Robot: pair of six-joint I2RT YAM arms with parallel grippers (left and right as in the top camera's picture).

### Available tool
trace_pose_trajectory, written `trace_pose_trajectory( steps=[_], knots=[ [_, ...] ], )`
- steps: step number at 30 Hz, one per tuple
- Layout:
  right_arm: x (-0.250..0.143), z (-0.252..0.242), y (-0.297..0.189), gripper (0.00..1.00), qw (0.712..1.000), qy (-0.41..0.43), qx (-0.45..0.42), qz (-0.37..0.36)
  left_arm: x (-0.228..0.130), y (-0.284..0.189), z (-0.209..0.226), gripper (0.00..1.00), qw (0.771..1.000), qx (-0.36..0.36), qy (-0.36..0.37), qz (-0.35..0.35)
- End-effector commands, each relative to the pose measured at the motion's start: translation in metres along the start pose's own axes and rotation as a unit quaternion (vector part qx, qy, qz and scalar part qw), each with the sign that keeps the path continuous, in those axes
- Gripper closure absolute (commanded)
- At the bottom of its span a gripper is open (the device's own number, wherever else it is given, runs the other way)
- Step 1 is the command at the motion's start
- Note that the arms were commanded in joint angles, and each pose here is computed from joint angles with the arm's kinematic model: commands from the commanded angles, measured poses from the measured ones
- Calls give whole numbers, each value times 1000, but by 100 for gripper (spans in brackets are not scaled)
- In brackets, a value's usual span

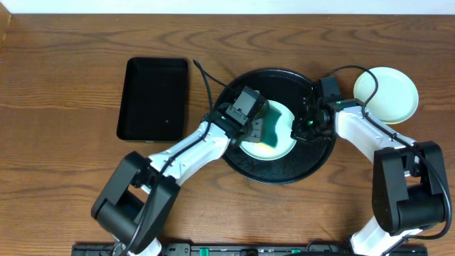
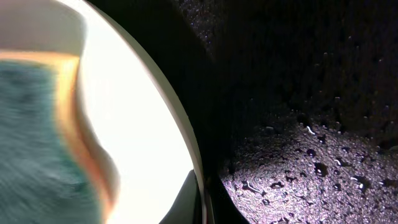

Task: Clean dirty plates on tray and stack at the side
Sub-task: 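Carry the sponge with the left gripper onto the remaining green plate, then hold the green plate with the right gripper and scrub it with the sponge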

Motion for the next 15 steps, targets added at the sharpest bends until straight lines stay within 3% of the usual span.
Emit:
trace_pose_trajectory(
  steps=[1,6,9,15],
  knots=[
    [-2,0,3,99,1000,5,2,10,24,-35,32,47,993,103,19,-54],
    [-2,0,3,99,1000,5,2,10,39,-72,30,47,991,88,11,-96],
    [-3,-1,3,99,1000,6,0,12,46,-87,16,50,992,42,12,-116],
    [-3,-1,3,99,1000,6,1,10,36,-67,-9,51,996,-38,22,-82]
  ],
)
Point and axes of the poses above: each gripper's point midway between its finger pads, its own y axis out along the fingers, its own z axis along the line the jaws close on, x = y × z, the point moved 2 cm from there along -y, back along the fingers, and after that the axes turned 15 degrees about y, right-handed, at the moved point
